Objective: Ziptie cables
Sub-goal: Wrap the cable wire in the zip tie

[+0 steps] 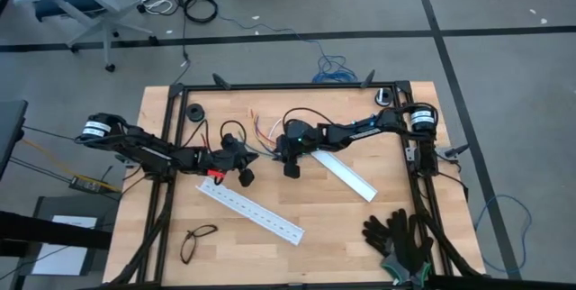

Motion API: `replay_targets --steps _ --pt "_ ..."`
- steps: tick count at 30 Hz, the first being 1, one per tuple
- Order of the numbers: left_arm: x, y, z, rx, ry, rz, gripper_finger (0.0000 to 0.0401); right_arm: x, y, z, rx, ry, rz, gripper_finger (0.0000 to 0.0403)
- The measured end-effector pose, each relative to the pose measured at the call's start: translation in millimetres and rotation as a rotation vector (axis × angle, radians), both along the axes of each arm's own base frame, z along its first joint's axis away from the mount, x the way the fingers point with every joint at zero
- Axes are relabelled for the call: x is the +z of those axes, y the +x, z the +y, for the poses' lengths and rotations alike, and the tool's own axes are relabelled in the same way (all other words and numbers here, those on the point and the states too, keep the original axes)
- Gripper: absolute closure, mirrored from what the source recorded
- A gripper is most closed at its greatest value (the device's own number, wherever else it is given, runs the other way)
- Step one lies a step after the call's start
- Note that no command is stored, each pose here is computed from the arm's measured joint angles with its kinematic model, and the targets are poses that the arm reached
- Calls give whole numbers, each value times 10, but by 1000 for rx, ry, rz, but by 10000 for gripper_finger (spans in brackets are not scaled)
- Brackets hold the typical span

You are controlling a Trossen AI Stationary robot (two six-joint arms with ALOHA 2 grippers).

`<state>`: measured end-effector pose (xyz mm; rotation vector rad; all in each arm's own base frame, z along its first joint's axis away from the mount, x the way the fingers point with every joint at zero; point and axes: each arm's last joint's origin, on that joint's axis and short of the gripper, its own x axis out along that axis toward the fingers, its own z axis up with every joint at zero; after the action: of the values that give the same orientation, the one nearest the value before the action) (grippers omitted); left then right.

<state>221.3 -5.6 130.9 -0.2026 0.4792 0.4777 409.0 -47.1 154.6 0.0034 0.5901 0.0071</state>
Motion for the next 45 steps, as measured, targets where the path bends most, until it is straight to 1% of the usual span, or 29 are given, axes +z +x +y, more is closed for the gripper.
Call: replay_targets --steps 3,6,9,11,12,16,18,21,24,29,33,36,39,45 --pt "-18 -17 1 0 0 4 401 45 28 7 0 -9 0 291" --pt "-20 -19 2 0 0 7 401 31 14 -5 -12 -12 25 291" --pt "-18 -17 1 0 0 4 401 39 19 -20 -29 -6 20 291" --pt "-17 -17 1 0 0 3 401 -24 41 -51 -59 6 28 291" --pt "-17 -17 1 0 0 3 401 -75 46 -79 -71 16 56 291" --pt "-13 -14 1 1 -1 -2 401 -149 199 -150 -67 75 82 291" --pt "-11 -13 1 1 -2 -5 401 -143 268 -143 -71 62 90 291" --pt "-12 -13 1 9 -15 -10 401 -135 286 -143 -97 40 128 293" --pt "-24 -21 2 10 -15 4 401 -138 277 -174 -110 37 143 313" --pt "-32 -26 2 9 -13 16 401 -145 263 -203 -92 51 153 389" --pt "-30 -25 2 9 -13 13 401 -151 261 -184 -64 -5 163 400" --pt "-27 -23 2 10 -14 9 401 -131 281 -177 -70 -39 137 402" --pt "-18 -16 1 11 -17 -4 401 -49 313 -187 -85 -52 69 402" --pt "35 16 -1 6 -16 -67 401 275 309 -214 -121 -49 -81 403"
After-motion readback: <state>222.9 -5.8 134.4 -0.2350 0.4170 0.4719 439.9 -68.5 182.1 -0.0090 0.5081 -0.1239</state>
